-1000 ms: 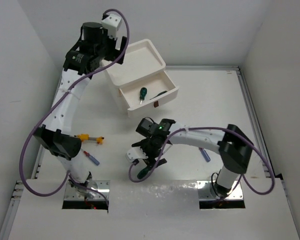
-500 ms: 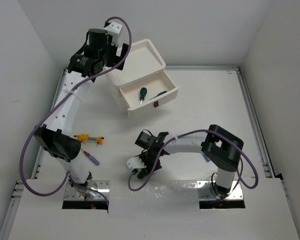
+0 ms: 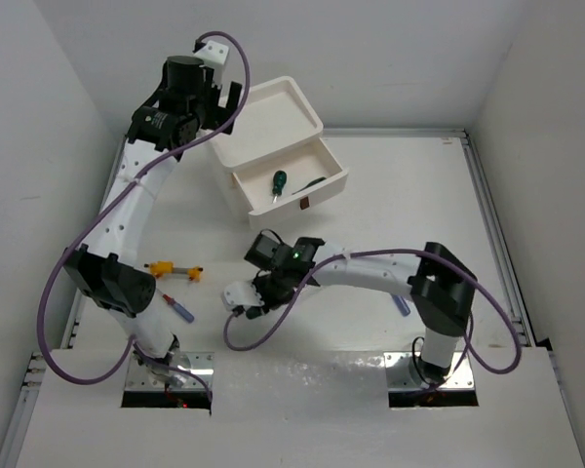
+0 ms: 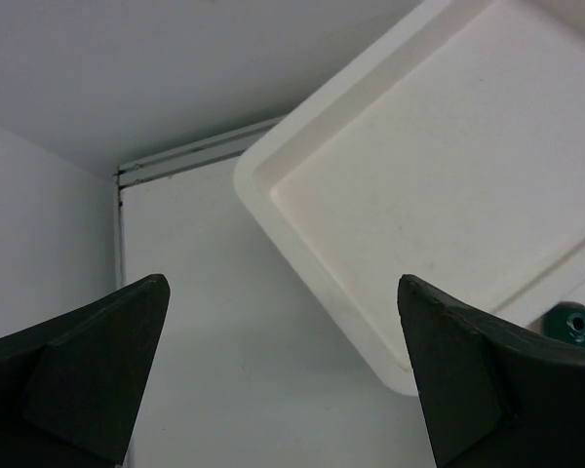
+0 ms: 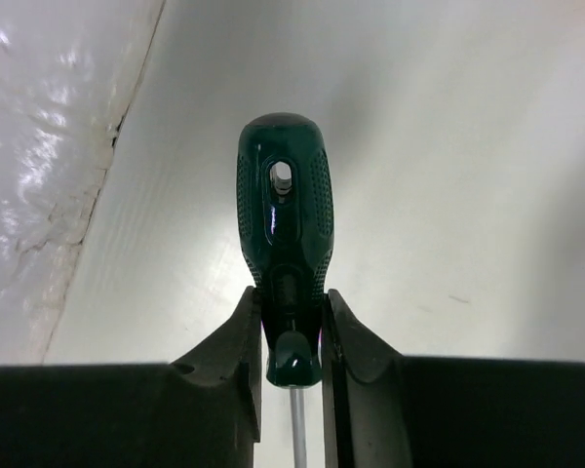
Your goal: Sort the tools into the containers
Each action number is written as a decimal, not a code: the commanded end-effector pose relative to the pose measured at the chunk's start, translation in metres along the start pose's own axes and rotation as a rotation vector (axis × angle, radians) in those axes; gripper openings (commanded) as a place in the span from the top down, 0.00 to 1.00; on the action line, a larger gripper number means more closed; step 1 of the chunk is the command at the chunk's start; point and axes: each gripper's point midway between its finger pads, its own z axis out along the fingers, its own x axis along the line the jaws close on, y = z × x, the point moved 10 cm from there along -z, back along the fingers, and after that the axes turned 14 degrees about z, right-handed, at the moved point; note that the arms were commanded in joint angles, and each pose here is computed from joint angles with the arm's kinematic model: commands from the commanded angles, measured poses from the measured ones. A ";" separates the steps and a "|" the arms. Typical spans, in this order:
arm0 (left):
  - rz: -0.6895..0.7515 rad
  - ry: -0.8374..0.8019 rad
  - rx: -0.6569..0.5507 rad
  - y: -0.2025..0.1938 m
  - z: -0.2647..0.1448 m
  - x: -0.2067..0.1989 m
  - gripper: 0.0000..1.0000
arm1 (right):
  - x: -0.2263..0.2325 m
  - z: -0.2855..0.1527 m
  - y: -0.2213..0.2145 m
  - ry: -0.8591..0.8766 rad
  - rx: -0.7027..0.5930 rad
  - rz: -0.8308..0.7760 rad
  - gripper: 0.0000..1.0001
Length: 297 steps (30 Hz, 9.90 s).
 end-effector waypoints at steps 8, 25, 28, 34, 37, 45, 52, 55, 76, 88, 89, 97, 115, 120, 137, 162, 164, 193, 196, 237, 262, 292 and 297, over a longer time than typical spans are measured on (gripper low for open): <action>-0.108 0.235 -0.063 0.005 -0.015 0.058 0.00 | -0.021 -0.217 0.106 -0.526 -0.343 -0.287 1.00; -0.127 0.195 -0.033 -0.013 0.005 0.054 0.00 | -0.201 -0.216 0.030 -0.662 -0.439 -0.035 1.00; -0.126 0.193 -0.031 -0.013 0.006 0.054 0.00 | -0.208 -0.204 0.026 -0.642 -0.432 -0.011 1.00; -0.130 0.184 -0.032 -0.014 0.006 0.052 0.00 | -0.217 -0.182 0.021 -0.601 -0.421 0.046 1.00; -0.127 0.186 -0.031 -0.015 0.007 0.052 0.00 | -0.218 -0.185 0.030 -0.601 -0.500 0.076 1.00; -0.123 0.185 -0.026 -0.017 0.007 0.052 0.00 | -0.220 -0.173 0.025 -0.593 -0.506 0.122 1.00; -0.120 0.186 -0.027 -0.017 0.008 0.052 0.00 | -0.215 -0.172 0.003 -0.670 -0.348 0.163 1.00; -0.124 0.184 -0.028 -0.017 0.010 0.053 0.00 | -0.215 -0.173 -0.003 -0.726 -0.312 0.188 1.00; -0.119 0.169 -0.027 -0.020 0.012 0.050 0.00 | -0.232 -0.182 -0.006 -0.953 -0.278 0.301 0.63; -0.118 0.156 -0.032 -0.020 0.011 0.049 0.00 | -0.202 -0.198 0.019 -0.870 -0.417 0.243 0.64; -0.117 0.155 -0.034 -0.019 0.010 0.049 0.00 | -0.203 -0.196 0.019 -0.867 -0.415 0.246 0.67; -0.105 0.154 -0.040 -0.019 0.004 0.049 0.00 | -0.217 -0.182 -0.003 -0.840 -0.250 0.274 0.53; -0.096 0.140 -0.031 -0.022 0.009 0.046 0.00 | -0.182 -0.196 -0.034 -0.432 -0.298 0.285 0.57; -0.096 0.135 -0.027 -0.024 0.010 0.045 0.00 | -0.193 -0.178 -0.040 -0.350 -0.245 0.316 0.57; -0.094 0.131 -0.019 -0.026 0.015 0.044 0.00 | -0.226 -0.167 -0.032 -0.536 -0.396 0.362 1.00; -0.085 0.120 -0.017 -0.028 0.016 0.042 0.00 | -0.215 -0.155 -0.055 -0.459 -0.206 0.359 0.66; -0.083 0.121 -0.015 -0.029 0.016 0.042 0.00 | -0.217 -0.152 -0.054 -0.451 -0.209 0.364 0.73; -0.062 0.115 0.004 -0.034 0.018 0.041 0.00 | -0.220 -0.182 -0.041 -0.550 -0.254 0.289 0.57; -0.062 0.113 0.003 -0.034 0.018 0.040 0.00 | -0.224 -0.178 -0.044 -0.558 -0.238 0.296 0.52; -0.064 0.049 0.000 -0.037 0.031 0.031 0.00 | -0.202 -0.240 -0.005 -0.686 -0.565 0.413 0.26; -0.065 -0.009 0.048 -0.045 0.068 0.015 0.01 | -0.091 -0.139 -0.044 -0.793 -0.732 1.130 0.56; -0.025 0.008 -0.183 0.010 0.056 0.046 0.04 | -0.163 -0.151 -0.042 -0.897 -0.805 1.019 0.53; -0.012 0.088 -0.193 0.020 0.083 0.058 0.01 | -0.163 -0.146 -0.045 -0.895 -0.770 1.016 0.52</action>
